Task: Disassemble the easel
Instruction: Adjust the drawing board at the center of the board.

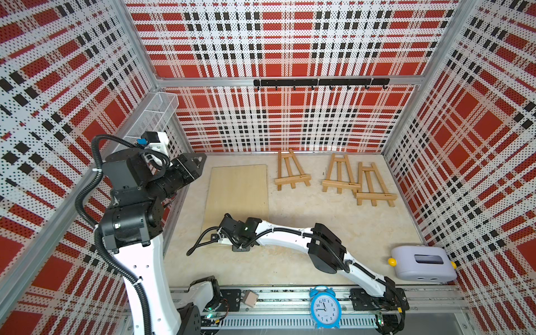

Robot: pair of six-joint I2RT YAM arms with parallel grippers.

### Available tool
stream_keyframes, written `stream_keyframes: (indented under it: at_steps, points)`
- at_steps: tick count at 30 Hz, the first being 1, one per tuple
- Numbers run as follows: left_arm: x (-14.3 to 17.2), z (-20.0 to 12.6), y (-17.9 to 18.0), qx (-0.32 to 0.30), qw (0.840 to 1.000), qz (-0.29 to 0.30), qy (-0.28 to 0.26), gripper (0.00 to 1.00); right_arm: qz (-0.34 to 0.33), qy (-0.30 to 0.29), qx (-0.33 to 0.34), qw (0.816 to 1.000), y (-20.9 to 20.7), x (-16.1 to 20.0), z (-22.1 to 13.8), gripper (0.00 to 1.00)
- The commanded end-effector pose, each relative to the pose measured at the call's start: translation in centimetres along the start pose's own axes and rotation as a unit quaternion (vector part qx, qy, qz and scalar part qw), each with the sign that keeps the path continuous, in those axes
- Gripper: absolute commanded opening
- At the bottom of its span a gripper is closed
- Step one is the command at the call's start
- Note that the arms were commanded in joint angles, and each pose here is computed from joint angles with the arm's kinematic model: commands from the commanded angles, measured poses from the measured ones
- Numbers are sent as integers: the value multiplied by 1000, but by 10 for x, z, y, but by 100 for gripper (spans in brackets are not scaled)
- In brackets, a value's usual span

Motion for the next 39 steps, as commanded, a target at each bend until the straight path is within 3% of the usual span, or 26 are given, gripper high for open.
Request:
stream_keyframes:
  at_steps: [1, 9, 14, 17, 21, 25, 29, 35, 39]
  points:
    - [-2, 3, 5, -2, 1000, 6, -4, 39, 9, -13, -19, 1000, -4, -2, 6, 57]
    - [8, 9, 19, -22, 1000, -2, 12, 39, 15, -71, -84, 994, 8, -25, -30, 59]
    - [15, 8, 26, -39, 999, 0, 23, 39, 31, -93, -79, 992, 4, -26, -55, 59]
    - [24, 7, 36, -64, 997, 4, 37, 39, 69, -132, -79, 986, -7, -27, -83, 59]
    - [49, 11, 66, -123, 989, 2, 87, 37, 170, -169, -65, 969, -45, -13, -118, 55]
    - [98, 27, 107, -170, 970, -27, 173, 34, 301, -160, -23, 940, -98, 29, -135, 39]
    - [143, 39, 152, -229, 942, -52, 239, 33, 384, -121, 14, 915, -125, 77, -129, 27]
    - [165, 42, 219, -357, 890, -16, 285, 33, 399, -17, 38, 916, -119, 120, -100, 16]
    - [195, 56, 258, -375, 860, -30, 345, 32, 401, 38, 26, 915, -107, 134, -80, 14]
Point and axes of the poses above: each gripper's point midway between its finger pads, its own z axis out along the fingers, its own y axis along the line the jaws close on, x = y × z, the point moved 1 cm from there along -z, back along the fingers, and after that the axes turned 7 degrees about z, right-handed, at the moved point
